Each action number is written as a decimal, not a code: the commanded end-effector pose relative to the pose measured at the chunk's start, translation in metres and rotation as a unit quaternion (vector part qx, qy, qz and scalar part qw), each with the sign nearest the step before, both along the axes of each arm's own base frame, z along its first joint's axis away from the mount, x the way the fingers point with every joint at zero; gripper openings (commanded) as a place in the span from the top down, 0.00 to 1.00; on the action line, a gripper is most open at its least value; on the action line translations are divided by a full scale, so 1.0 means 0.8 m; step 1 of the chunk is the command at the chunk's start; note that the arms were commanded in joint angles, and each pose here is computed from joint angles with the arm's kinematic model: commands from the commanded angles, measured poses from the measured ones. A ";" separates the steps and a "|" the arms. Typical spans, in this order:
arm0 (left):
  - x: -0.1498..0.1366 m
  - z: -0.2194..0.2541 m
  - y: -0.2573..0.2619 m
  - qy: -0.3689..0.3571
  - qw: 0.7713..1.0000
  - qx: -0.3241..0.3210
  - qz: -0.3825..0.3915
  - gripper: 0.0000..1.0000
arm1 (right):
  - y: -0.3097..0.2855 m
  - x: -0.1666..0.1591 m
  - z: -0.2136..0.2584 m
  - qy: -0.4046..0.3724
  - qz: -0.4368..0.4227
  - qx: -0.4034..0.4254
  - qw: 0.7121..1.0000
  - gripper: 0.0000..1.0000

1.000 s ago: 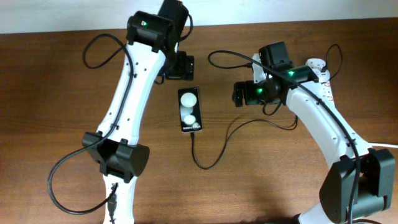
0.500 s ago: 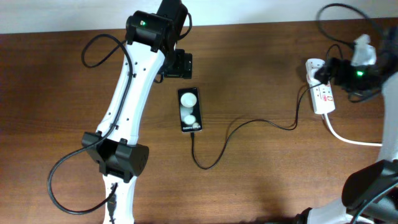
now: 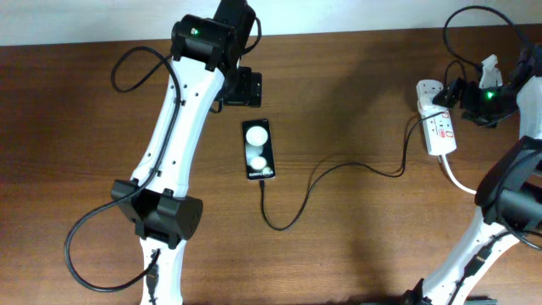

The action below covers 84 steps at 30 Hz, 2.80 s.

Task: Plug charger to phone and switch on socket

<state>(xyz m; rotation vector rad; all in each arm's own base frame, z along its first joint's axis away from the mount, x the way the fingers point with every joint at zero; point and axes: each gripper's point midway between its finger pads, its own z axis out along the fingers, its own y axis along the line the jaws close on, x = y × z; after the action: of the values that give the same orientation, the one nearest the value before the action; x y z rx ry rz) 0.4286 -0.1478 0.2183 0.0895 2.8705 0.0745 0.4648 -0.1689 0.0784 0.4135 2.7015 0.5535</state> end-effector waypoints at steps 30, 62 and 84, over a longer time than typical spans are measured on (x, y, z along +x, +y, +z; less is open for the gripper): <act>0.000 0.015 0.005 -0.017 1.000 0.003 -0.001 0.01 | 0.062 0.025 -0.039 -0.009 0.053 0.077 0.996 0.01; 0.000 0.015 0.005 -0.017 1.000 0.003 -0.001 0.01 | 0.052 0.037 -0.034 0.006 0.062 0.011 0.998 0.01; 0.000 0.015 0.005 -0.017 1.000 0.003 -0.001 0.01 | 0.079 0.021 -0.061 0.038 0.071 0.037 0.996 0.01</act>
<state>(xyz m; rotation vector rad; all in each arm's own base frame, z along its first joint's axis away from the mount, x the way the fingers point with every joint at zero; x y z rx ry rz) 0.4286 -0.1478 0.2183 0.0895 2.8705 0.0745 0.4875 -0.1378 0.0466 0.2886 2.7679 0.5601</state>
